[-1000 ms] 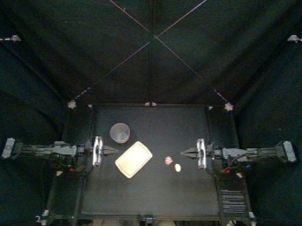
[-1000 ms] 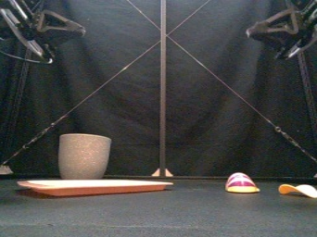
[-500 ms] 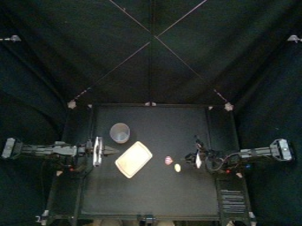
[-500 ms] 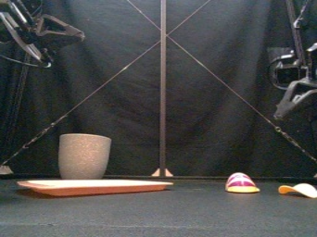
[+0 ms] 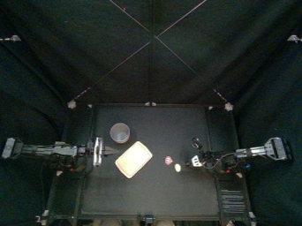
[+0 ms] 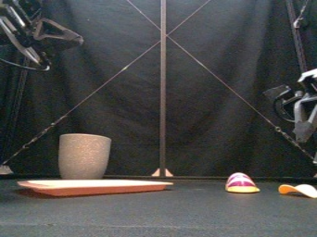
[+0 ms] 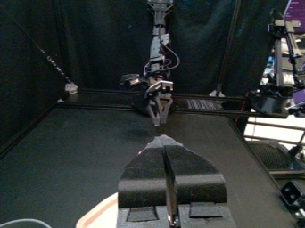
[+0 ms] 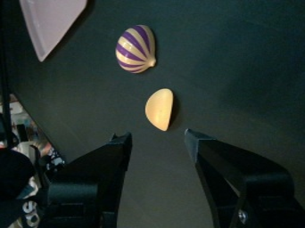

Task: Pick the chip then place it on the pink plate
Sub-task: Pick the chip

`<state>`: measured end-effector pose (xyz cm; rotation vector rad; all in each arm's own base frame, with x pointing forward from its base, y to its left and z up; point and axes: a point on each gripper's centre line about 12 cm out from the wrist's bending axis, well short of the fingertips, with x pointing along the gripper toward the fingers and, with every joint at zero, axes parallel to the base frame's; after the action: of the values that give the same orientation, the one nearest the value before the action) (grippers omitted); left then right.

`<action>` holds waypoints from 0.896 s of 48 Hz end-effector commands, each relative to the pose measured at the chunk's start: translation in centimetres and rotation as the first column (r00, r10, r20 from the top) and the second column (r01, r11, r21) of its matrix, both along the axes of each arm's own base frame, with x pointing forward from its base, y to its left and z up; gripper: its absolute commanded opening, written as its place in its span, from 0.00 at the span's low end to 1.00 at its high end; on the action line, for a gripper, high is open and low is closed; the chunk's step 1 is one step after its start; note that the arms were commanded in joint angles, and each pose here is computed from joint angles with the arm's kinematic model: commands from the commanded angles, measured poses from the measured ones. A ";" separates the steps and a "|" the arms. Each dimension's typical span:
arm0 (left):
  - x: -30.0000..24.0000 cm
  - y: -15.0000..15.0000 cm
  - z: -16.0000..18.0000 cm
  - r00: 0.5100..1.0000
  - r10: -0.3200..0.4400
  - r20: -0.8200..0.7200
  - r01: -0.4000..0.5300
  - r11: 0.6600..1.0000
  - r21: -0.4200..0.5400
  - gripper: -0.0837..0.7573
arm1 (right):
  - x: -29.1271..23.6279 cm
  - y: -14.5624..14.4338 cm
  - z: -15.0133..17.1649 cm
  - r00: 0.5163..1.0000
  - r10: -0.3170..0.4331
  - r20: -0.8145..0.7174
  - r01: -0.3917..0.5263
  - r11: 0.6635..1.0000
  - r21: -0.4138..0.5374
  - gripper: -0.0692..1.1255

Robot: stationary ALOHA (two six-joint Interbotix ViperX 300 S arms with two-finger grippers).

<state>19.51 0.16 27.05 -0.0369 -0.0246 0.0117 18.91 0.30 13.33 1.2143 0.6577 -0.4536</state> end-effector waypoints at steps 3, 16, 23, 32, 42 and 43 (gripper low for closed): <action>0.1 0.0 0.3 1.000 -0.001 0.011 0.001 1.000 0.002 0.11 | 1.4 0.0 -0.2 0.999 -0.021 -0.046 0.022 0.999 0.024 0.79; 0.1 0.0 0.1 1.000 0.001 0.008 -0.001 1.000 0.009 0.11 | 2.9 0.6 -1.1 0.992 -0.026 -0.121 0.033 0.998 0.057 0.78; 0.0 0.1 0.1 1.000 0.007 0.009 -0.007 1.000 0.017 0.11 | 3.4 0.8 -1.6 0.988 -0.024 -0.154 0.034 0.997 0.065 0.78; -0.1 0.1 0.2 1.000 0.007 0.012 -0.007 1.000 0.014 0.11 | 4.2 1.0 -2.4 0.981 -0.015 -0.192 0.027 0.998 0.060 0.78; -0.2 0.2 0.3 1.000 0.008 0.015 -0.008 1.000 0.015 0.11 | 4.9 1.1 -3.3 0.974 -0.012 -0.226 0.024 0.998 0.052 0.78; -0.2 0.2 0.3 1.000 0.008 0.015 -0.008 1.000 0.015 0.11 | 5.0 1.1 -3.3 0.974 -0.010 -0.226 0.021 0.999 0.049 0.78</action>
<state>19.21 0.31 26.74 -0.0248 -0.0231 0.0188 23.20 1.34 9.74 1.2316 0.8735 -0.6109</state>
